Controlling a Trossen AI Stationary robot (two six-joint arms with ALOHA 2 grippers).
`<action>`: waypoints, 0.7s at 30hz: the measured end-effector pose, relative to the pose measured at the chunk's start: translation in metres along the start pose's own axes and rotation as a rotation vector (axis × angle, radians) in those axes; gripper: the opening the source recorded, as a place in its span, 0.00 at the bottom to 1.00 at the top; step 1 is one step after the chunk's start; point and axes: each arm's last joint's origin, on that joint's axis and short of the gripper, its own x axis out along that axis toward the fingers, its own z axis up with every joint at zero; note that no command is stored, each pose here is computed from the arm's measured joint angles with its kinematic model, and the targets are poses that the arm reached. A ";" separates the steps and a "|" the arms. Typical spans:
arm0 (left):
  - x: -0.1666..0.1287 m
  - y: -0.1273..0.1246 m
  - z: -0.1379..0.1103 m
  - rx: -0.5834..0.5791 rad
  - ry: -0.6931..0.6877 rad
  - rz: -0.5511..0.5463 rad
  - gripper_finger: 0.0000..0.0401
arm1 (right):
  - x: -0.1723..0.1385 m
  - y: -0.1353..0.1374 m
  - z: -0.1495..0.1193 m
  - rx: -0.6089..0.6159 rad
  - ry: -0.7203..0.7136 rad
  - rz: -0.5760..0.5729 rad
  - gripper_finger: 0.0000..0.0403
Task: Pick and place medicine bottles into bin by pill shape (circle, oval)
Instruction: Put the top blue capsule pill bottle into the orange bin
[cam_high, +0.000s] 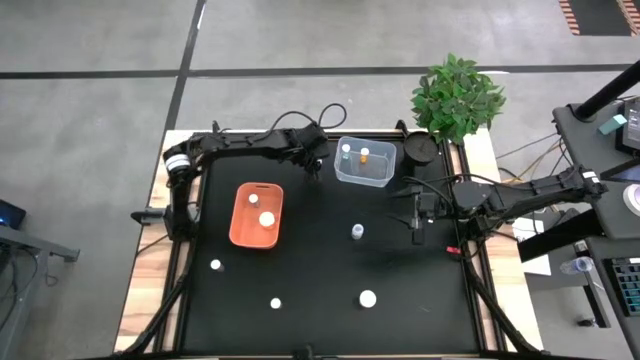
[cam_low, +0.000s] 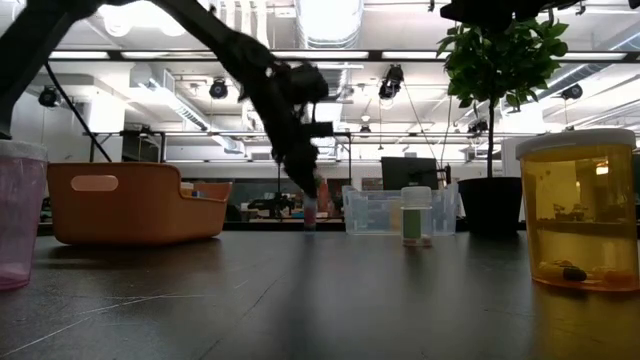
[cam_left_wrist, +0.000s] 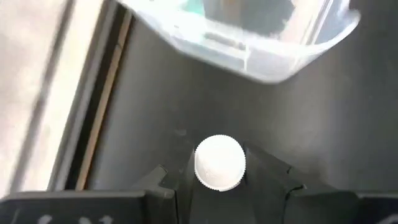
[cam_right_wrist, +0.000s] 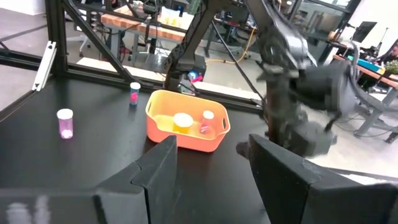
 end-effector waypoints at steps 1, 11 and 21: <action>-0.008 -0.003 0.003 0.006 -0.015 0.011 0.25 | 0.000 0.000 0.000 -0.002 0.001 0.000 0.47; -0.129 -0.046 0.023 -0.072 -0.240 -0.036 0.25 | 0.000 0.000 -0.001 -0.008 0.009 0.002 0.47; -0.227 -0.094 -0.004 -0.176 -0.319 -0.203 0.25 | 0.000 0.000 -0.001 0.001 0.009 0.002 0.47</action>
